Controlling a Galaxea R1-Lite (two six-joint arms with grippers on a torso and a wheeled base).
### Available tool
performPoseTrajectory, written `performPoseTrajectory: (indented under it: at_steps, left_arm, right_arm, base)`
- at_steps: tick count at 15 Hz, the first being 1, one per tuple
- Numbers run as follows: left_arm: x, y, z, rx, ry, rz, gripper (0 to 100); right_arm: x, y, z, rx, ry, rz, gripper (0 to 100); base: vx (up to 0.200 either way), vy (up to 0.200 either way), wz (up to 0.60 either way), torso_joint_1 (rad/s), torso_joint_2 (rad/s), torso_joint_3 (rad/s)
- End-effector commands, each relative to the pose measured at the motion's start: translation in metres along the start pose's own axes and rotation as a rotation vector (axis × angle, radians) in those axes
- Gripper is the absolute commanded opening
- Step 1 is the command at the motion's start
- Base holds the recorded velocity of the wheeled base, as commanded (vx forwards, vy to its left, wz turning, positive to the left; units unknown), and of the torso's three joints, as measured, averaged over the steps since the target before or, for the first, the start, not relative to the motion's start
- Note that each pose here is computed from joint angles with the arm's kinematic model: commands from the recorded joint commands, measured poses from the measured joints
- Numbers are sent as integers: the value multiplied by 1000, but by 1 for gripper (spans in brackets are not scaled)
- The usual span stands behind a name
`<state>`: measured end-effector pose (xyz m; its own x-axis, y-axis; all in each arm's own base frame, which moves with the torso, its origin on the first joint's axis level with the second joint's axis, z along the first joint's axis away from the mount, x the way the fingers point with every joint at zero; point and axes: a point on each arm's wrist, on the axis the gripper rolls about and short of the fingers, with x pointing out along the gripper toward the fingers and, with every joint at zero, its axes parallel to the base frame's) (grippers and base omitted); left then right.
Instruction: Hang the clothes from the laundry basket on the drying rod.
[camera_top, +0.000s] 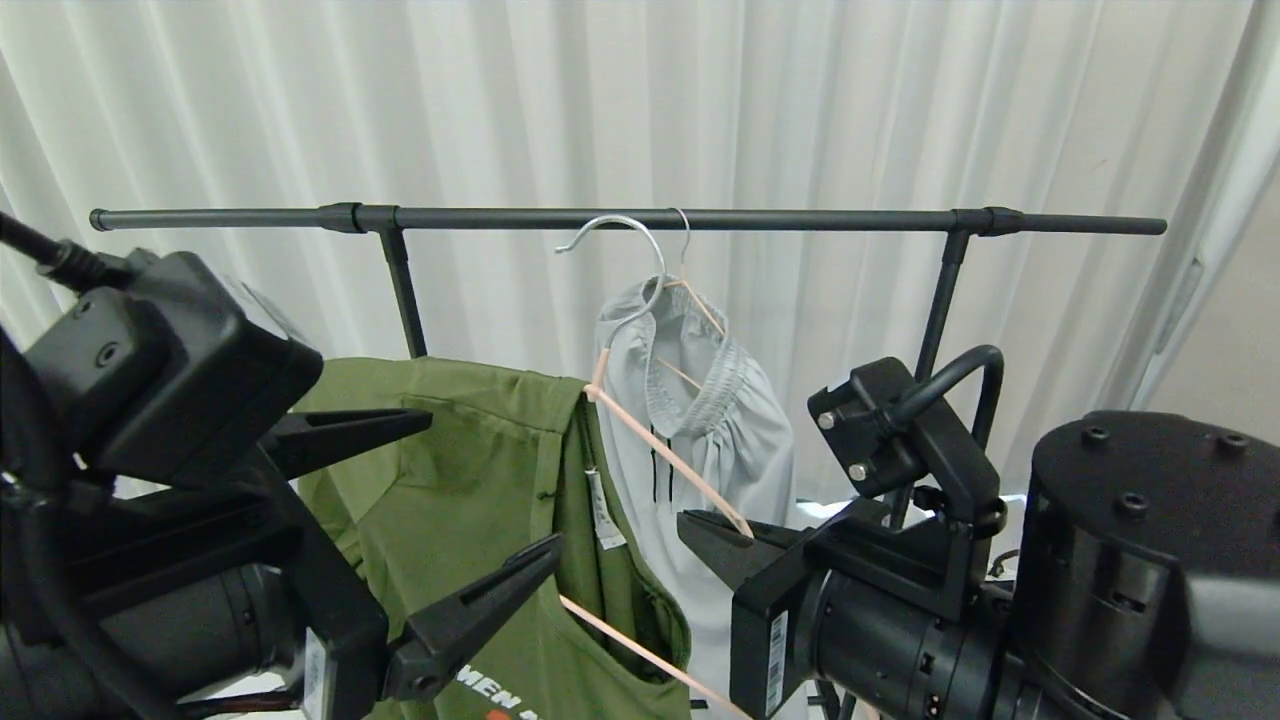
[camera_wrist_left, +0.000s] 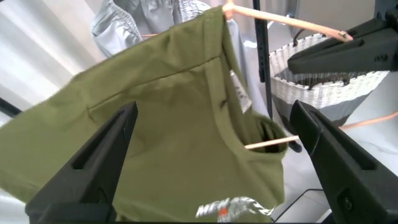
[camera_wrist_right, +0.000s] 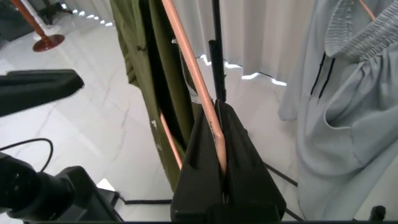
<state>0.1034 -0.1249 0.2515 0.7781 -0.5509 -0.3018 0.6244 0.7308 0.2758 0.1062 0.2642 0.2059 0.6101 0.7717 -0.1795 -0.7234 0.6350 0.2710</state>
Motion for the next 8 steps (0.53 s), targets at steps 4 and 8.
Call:
performPoseTrajectory:
  at_steps: [4,8]
  left_arm:
    - [-10,6,-11,-7,6,32,100]
    - [-17,2,-34,62,38,-17,100]
  right_arm:
    - [-20,-14,-17,-95,49,-17,0]
    - [-47,-28,-35,-172,77,-16,0]
  base:
    - [0,0,0,0,0,0]
    - [0,0,0,0,0,0]
